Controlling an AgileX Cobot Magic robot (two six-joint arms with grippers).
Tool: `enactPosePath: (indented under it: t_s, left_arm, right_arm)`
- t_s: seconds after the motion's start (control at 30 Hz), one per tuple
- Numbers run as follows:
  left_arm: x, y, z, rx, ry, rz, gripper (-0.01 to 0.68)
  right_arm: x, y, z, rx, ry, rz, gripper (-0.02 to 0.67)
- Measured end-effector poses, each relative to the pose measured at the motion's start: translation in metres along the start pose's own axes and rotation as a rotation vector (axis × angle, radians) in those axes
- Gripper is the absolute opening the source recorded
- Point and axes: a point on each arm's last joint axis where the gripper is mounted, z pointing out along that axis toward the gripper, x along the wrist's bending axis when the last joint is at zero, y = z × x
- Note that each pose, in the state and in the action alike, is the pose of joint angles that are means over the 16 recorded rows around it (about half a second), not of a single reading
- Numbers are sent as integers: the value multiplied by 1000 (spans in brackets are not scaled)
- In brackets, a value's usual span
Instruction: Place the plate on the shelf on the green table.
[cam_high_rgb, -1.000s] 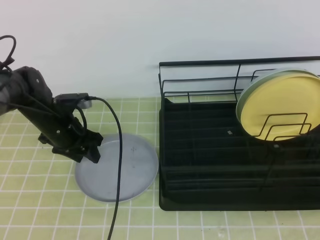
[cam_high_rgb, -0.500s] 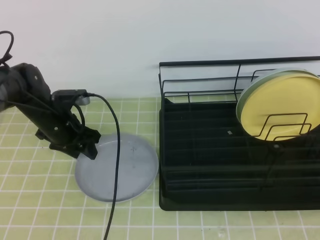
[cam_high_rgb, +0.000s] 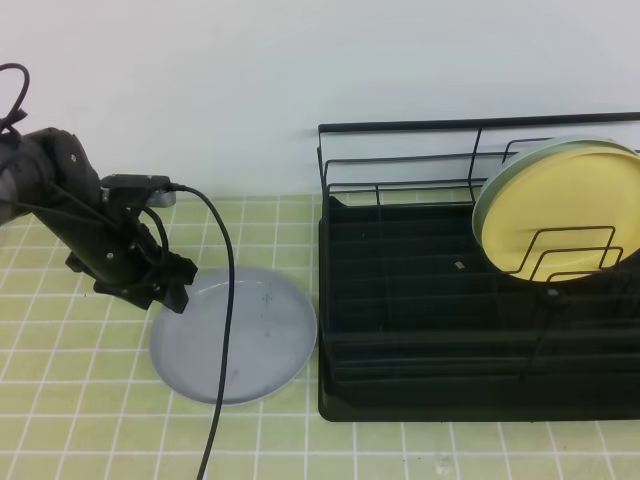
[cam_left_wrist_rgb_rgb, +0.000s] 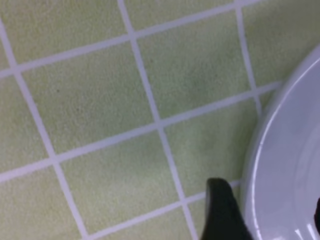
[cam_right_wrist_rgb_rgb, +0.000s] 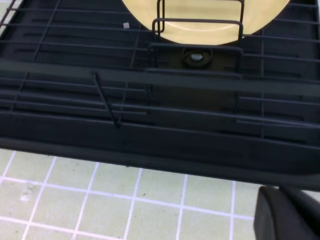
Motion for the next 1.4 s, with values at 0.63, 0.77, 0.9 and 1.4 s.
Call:
enactPosePath:
  t_s: [0.63, 0.77, 0.9, 1.4]
  left_arm:
    - [1, -4, 11, 41, -24, -20, 350]
    - [1, -5, 14, 56, -33, -25, 301]
    - [1, -7, 17, 72, -34, -23, 215]
    - [6, 0, -13, -6, 93, 49, 0]
  right_arm:
    - [0, 0, 0, -2, 5, 10, -3]
    - [1, 0, 0, -3, 8, 16, -3]
    - [1, 0, 0, -4, 10, 20, -3]
    - [1, 1, 0, -12, 11, 28, -3]
